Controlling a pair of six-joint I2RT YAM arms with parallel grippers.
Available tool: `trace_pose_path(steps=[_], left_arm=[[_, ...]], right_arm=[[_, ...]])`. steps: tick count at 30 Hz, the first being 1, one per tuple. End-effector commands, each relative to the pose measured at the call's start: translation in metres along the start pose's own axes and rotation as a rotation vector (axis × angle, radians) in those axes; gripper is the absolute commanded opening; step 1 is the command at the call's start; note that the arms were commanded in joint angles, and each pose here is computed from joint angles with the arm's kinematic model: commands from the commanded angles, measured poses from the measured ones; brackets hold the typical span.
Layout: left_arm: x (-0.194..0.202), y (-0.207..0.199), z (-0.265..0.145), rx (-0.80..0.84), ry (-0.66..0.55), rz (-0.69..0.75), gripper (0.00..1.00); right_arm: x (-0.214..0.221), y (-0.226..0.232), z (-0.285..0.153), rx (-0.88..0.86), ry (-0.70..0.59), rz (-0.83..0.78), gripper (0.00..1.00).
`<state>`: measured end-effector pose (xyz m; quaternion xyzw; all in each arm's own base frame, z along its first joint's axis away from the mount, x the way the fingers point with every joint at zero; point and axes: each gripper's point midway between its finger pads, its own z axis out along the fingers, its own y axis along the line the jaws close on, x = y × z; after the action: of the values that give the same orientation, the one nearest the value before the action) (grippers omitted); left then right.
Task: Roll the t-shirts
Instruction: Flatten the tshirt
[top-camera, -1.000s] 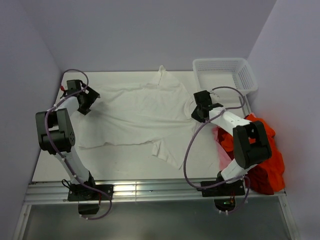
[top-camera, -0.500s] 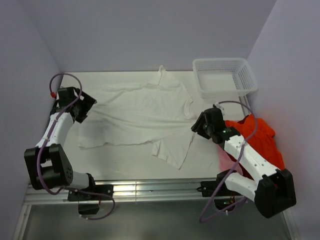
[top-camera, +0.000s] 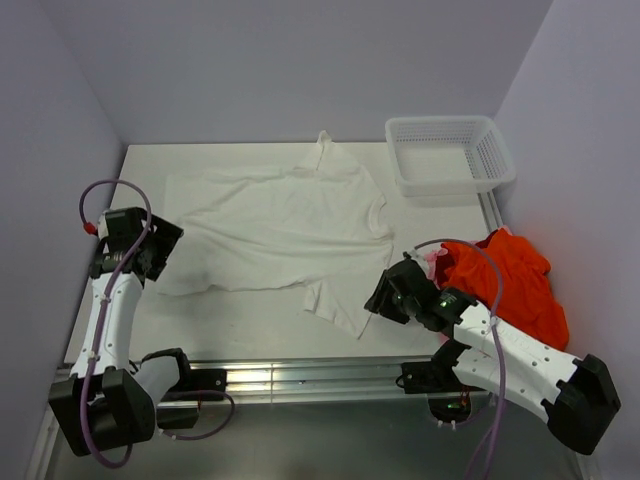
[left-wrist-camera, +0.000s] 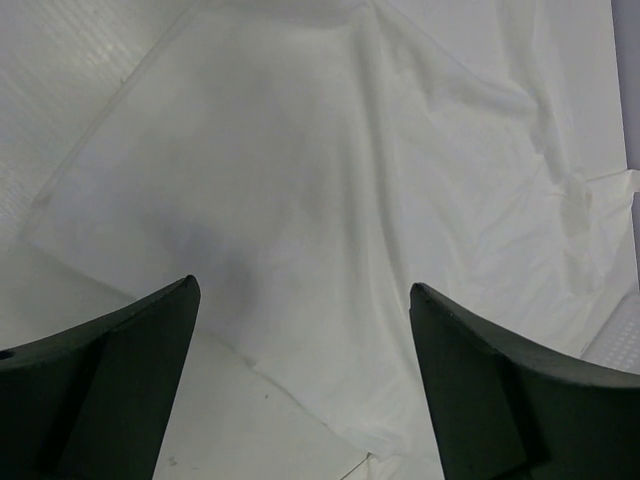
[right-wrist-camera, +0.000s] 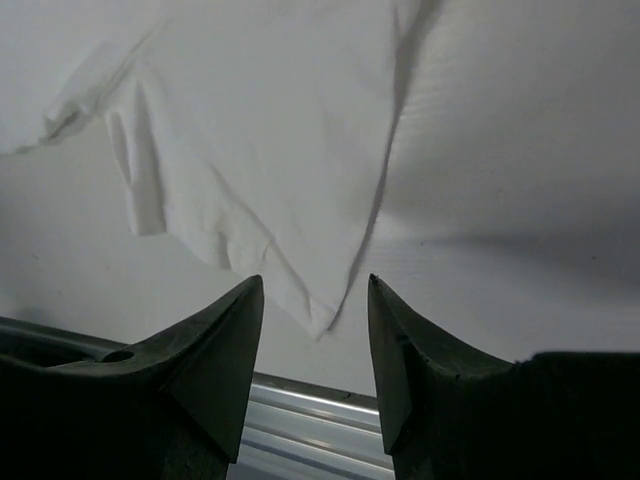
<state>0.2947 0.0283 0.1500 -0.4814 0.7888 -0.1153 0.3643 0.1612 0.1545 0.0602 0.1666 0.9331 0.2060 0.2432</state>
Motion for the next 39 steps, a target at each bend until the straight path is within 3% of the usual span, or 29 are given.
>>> trace_pose_path(steps=[1, 15, 27, 32, 35, 36, 39], left_arm=[[0.001, 0.017, -0.004, -0.048, 0.004, -0.048, 0.91], [0.003, 0.042, -0.002, -0.068, 0.027, -0.114, 0.9], [-0.005, 0.057, -0.018, -0.125, -0.024, -0.139, 0.88], [-0.004, 0.064, -0.019, -0.143, -0.037, -0.156, 0.87], [0.001, 0.069, -0.018, -0.154, -0.022, -0.161, 0.86], [0.003, 0.07, -0.018, -0.159, -0.019, -0.163, 0.86], [0.002, 0.082, -0.019, -0.224, -0.037, -0.194, 0.84]], right_arm=[[0.012, 0.0, -0.002, 0.015, 0.009, 0.038, 0.54], [0.074, 0.005, 0.008, 0.07, 0.12, 0.026, 0.53], [0.075, 0.007, 0.027, 0.116, 0.091, 0.028, 0.46], [0.076, 0.0, 0.033, 0.146, 0.084, 0.022, 0.32], [0.075, -0.001, 0.031, 0.151, 0.08, 0.02, 0.12], [0.073, -0.003, 0.03, 0.162, 0.072, 0.02, 0.0], [0.06, 0.003, 0.023, 0.148, 0.02, 0.026, 0.0]])
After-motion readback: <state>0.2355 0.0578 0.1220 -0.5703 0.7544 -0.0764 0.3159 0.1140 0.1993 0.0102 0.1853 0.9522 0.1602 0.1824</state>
